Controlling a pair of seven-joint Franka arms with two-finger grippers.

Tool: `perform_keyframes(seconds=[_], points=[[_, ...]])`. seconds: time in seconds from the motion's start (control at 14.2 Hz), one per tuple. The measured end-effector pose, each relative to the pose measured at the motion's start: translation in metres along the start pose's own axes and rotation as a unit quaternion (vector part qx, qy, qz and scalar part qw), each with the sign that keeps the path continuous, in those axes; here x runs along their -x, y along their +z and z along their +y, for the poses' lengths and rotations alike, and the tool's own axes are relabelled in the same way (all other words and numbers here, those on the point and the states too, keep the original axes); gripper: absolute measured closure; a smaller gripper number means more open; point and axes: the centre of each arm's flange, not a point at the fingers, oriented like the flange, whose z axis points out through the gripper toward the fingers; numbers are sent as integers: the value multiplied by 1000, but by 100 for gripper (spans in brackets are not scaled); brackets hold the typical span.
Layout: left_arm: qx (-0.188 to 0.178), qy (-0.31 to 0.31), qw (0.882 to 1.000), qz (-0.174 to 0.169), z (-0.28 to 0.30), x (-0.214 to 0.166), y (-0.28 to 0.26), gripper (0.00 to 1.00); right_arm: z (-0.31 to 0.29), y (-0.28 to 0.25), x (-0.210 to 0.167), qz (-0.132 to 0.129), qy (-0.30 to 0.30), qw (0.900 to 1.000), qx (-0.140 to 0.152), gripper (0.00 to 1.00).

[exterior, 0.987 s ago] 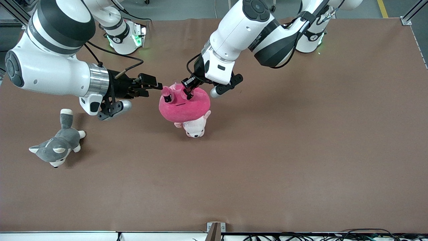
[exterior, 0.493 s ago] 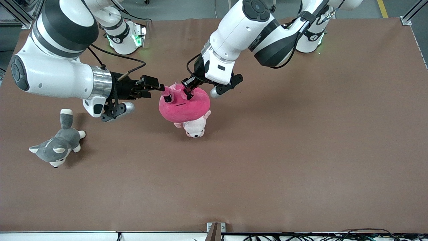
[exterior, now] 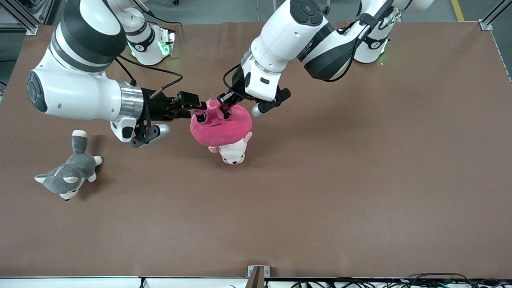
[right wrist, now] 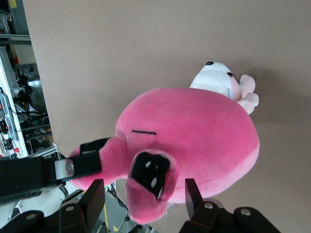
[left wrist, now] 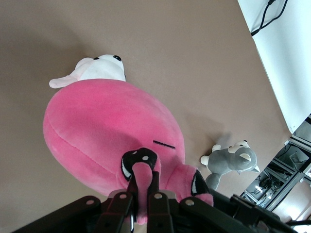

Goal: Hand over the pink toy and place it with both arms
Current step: 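Grasp the pig's other ear with the right gripper, then open the left gripper and lift away while the right gripper pulls pig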

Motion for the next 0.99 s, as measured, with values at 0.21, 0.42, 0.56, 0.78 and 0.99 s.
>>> perform_keyframes(seconds=[0.21, 0.42, 0.56, 0.78, 0.99], points=[[0, 0, 1000, 0, 0, 0, 0, 91, -4, 8, 0, -4, -4, 1000, 1, 26], [0, 0, 1000, 0, 0, 0, 1, 91, -7, 11, 1, -5, -10, 1000, 7, 33], [-1, 0, 1000, 0, 0, 0, 1, 91, -5, 10, 0, -5, -29, 999, 15, 57], [-1, 0, 1000, 0, 0, -1, 1, 91, 1, 6, -1, -3, -98, 995, 19, 87], [-1, 0, 1000, 0, 0, -1, 1, 91, 2, 5, -2, -2, -116, 993, 19, 91]])
